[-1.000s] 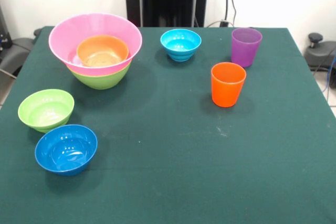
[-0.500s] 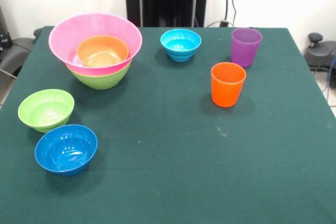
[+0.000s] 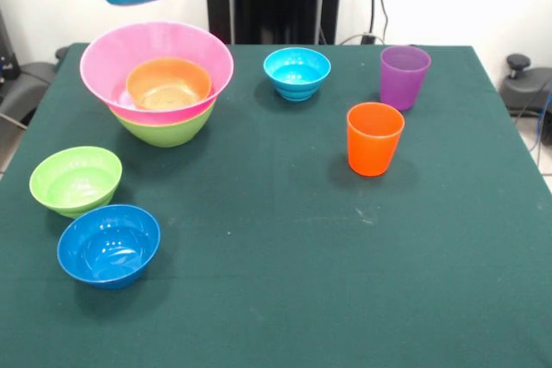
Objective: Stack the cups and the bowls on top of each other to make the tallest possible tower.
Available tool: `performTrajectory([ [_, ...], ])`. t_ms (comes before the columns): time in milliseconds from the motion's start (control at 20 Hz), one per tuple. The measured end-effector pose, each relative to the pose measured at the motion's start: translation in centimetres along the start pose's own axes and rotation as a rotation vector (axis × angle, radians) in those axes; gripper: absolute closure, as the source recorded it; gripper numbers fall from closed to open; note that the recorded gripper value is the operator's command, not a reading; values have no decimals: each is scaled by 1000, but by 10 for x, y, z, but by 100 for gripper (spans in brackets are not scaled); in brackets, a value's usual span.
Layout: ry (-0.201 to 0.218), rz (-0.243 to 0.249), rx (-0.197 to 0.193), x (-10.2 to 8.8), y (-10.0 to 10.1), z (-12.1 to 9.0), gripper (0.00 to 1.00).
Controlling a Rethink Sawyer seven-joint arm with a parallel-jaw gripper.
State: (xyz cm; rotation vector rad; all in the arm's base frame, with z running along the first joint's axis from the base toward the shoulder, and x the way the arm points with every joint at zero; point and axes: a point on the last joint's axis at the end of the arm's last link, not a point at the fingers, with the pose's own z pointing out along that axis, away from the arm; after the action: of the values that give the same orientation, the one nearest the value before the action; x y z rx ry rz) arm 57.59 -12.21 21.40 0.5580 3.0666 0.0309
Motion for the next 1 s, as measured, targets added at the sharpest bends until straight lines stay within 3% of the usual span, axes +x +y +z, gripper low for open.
performTrajectory([
  [500, -25, -40, -5, 9, -6, 39, 100],
  [1000, -13, -77, -23, 30, -3, 74, 100],
])
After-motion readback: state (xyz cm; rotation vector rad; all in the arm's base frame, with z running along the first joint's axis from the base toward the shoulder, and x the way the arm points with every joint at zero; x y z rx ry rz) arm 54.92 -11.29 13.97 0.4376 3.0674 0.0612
